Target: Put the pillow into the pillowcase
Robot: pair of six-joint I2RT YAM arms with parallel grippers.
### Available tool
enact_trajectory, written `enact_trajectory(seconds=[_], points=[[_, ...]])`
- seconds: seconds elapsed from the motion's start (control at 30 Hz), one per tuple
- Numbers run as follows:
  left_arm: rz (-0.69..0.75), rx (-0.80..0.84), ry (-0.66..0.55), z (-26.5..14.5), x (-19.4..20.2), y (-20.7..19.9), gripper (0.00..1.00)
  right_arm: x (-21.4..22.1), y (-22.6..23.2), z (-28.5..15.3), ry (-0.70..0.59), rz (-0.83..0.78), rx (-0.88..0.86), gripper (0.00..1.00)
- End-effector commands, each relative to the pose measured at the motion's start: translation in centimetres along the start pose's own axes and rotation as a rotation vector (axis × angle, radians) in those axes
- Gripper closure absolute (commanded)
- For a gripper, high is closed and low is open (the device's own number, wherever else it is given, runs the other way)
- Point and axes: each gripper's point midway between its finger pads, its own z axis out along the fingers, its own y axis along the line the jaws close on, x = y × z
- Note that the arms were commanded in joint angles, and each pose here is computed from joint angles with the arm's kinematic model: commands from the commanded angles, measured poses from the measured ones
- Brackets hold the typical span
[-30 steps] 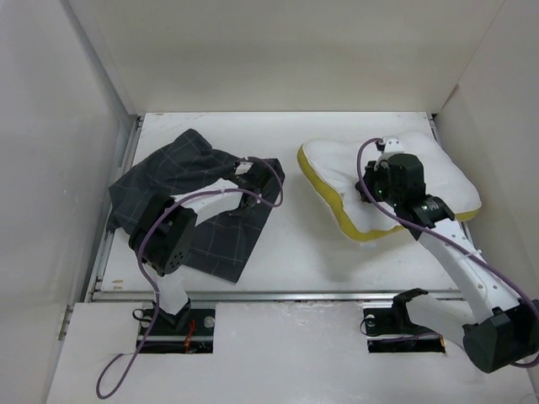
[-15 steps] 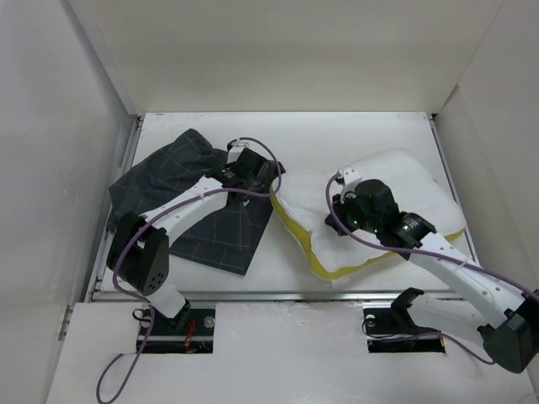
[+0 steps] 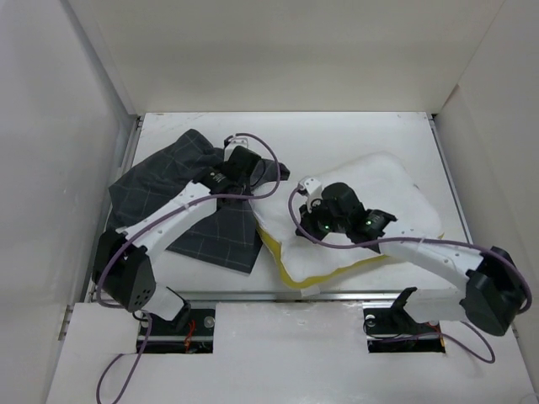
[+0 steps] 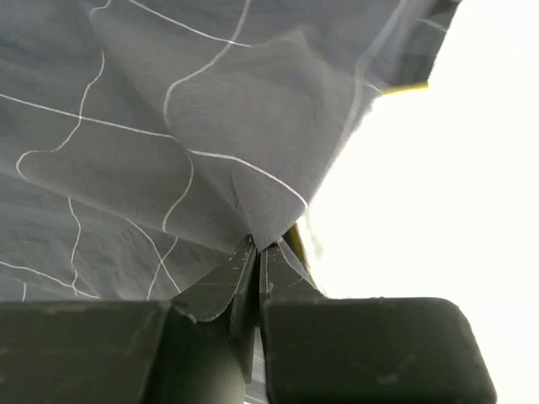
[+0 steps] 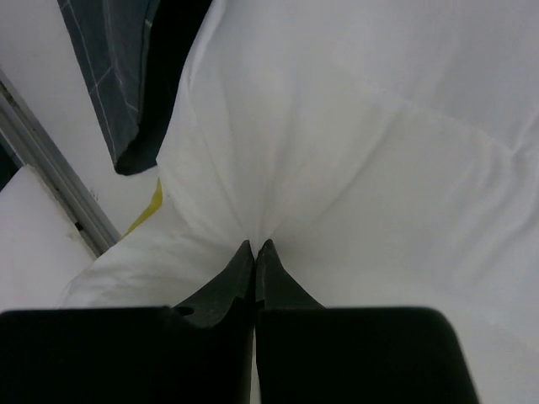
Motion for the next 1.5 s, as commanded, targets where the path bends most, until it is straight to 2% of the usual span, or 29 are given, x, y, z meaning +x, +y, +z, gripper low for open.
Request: enact_trajectory(seconds=[0.0, 0.1, 0.17, 0.33, 0.37, 0.4, 0.43, 0.5, 0.6, 0.77, 0.87, 0.97, 1.1, 1.2, 1.33, 1.37, 1.43, 1.47], points=[[-0.014, 0.059, -0.027, -2.1, -0.3, -0.3, 1.00, -7.9, 2.8, 1.2, -0.224, -0.103, -0.130, 1.00], [-0.013, 0.094, -0.005, -2.1, 0.5, -0.7, 1.00, -10.4, 2.5, 2.6, -0.266, -0.110, -0.110, 1.00], [-0.009, 0.105, -0.012, -2.2, 0.5, -1.1, 1.00, -13.3, 1.9, 2.4, -0.368, -0.111, -0.061, 1.00], [-0.012, 0.100, 0.046, -1.6, 2.6, -0.7, 1.00, -19.7, -1.8, 2.1, -0.598, -0.001, 0.167, 1.00], [-0.015, 0.105, 0.038, -1.8, 2.4, -0.7, 1.00, -19.1, -2.9, 2.9, -0.581, 0.012, 0.210, 1.00], [-0.016, 0.115, 0.052, -1.9, 3.0, -1.0, 1.00, -20.6, -3.0, 3.0, -0.611, 0.015, 0.222, 1.00], [-0.023, 0.126, 0.036, -2.4, 2.6, -1.0, 1.00, -19.7, -3.6, 5.1, -0.570, 0.017, 0.232, 1.00], [-0.027, 0.132, 0.027, -2.8, 2.5, -0.8, 1.00, -20.4, -4.1, 6.5, -0.597, 0.021, 0.244, 1.00], [-0.034, 0.152, 0.018, -3.9, 2.3, -0.7, 1.00, -18.6, -5.1, 9.6, -0.574, 0.022, 0.251, 1.00], [-0.031, 0.156, 0.029, -4.9, 2.7, -0.1, 1.00, -17.7, -6.4, 11.1, -0.637, 0.109, 0.274, 1.00], [-0.027, 0.161, 0.046, -5.3, 3.3, 0.2, 1.00, -17.3, -7.9, 11.3, -0.675, 0.268, 0.338, 1.00], [-0.025, 0.179, 0.059, -5.2, 4.0, 0.1, 1.00, -18.6, -7.3, 10.9, -0.744, 0.394, 0.287, 1.00], [-0.023, 0.266, 0.085, -4.7, 3.9, -2.5, 1.00, -19.3, -5.0, 12.1, -0.789, 0.522, 0.267, 1.00], [-0.035, 0.296, 0.057, -4.8, 2.5, -3.5, 1.00, -19.7, -2.4, 13.4, -0.788, 0.548, 0.251, 1.00], [-0.071, 0.295, 0.005, -4.8, 0.2, -4.5, 1.00, -17.4, -2.0, 15.0, -0.734, 0.586, 0.229, 1.00], [-0.074, 0.291, -0.005, -4.6, -0.2, -4.7, 1.00, -17.5, -1.4, 14.6, -0.723, 0.579, 0.196, 0.96], [-0.083, 0.285, -0.033, -4.7, -1.6, -5.1, 1.00, -16.1, 0.1, 14.5, -0.656, 0.528, 0.123, 0.75], [-0.081, 0.266, -0.032, -4.5, -1.8, -4.9, 0.77, -16.4, 0.9, 13.5, -0.647, 0.499, 0.094, 0.66]])
